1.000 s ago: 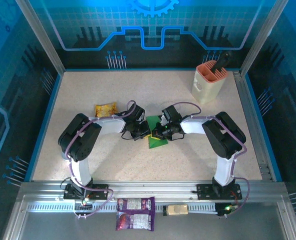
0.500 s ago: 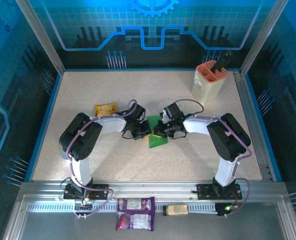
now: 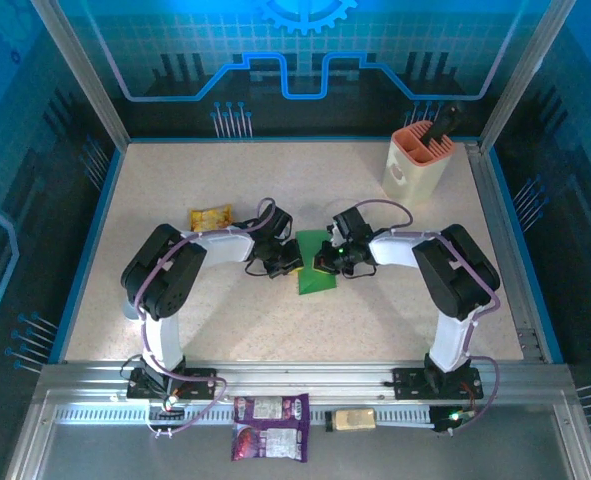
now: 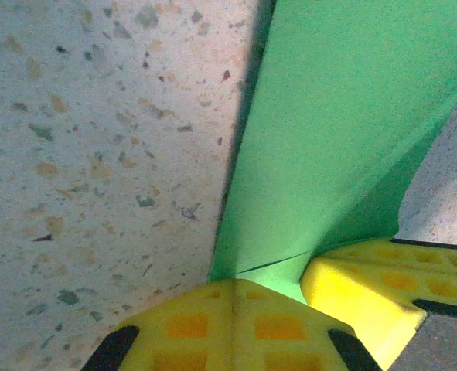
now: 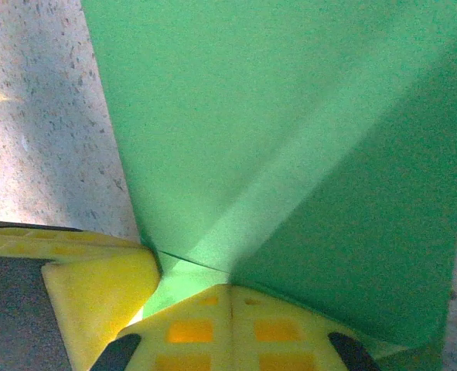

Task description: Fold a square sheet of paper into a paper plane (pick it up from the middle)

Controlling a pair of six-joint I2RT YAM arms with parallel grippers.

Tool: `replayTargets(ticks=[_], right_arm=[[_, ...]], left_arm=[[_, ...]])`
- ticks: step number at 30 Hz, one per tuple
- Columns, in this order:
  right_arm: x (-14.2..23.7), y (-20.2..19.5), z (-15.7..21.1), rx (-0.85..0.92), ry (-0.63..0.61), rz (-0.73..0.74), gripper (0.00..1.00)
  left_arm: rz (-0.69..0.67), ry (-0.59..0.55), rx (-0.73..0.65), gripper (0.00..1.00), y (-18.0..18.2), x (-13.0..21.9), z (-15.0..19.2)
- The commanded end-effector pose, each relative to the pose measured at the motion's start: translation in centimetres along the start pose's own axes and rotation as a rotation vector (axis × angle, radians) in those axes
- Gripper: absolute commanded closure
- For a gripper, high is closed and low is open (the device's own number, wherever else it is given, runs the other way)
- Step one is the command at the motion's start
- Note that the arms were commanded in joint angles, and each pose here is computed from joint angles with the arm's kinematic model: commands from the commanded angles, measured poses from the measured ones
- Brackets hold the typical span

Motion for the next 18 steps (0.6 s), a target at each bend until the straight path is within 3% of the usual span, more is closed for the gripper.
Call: replayTargets(ticks=[1, 10, 13, 18], right_arm=[[-1.5, -4.1, 3.3, -0.087, 0.071, 0.124, 0.96], [-1.8, -5.3, 4.3, -0.147, 0.049, 0.151, 0.97], [-1.7, -5.5, 4.2, -0.158, 0.042, 0.166, 0.97], [-1.7, -5.8, 4.5, -0.176, 0.049, 0.179, 0.97]], left_arm=[[-0.071, 0.005, -0.017, 1.0, 1.0, -1.1, -0.2], [0.069, -0.046, -0.07, 0.98, -4.3, 2.7, -0.5], [0.083, -0.084, -0.075, 0.89, -4.8, 4.4, -0.1], [0.119, -0.036, -0.039, 0.86, -4.4, 4.8, 2.3]])
Point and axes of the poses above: each hand's point on the last joint's axis, 136 mm out from that joint toward the fingers, its own x axis back along the fingers, its own y axis along the line the jaws close on, z = x × y, the point moved 3 cm from there along x, back along the fingers, and after that the axes turned 13 degrees about x, right-handed, at the moved point
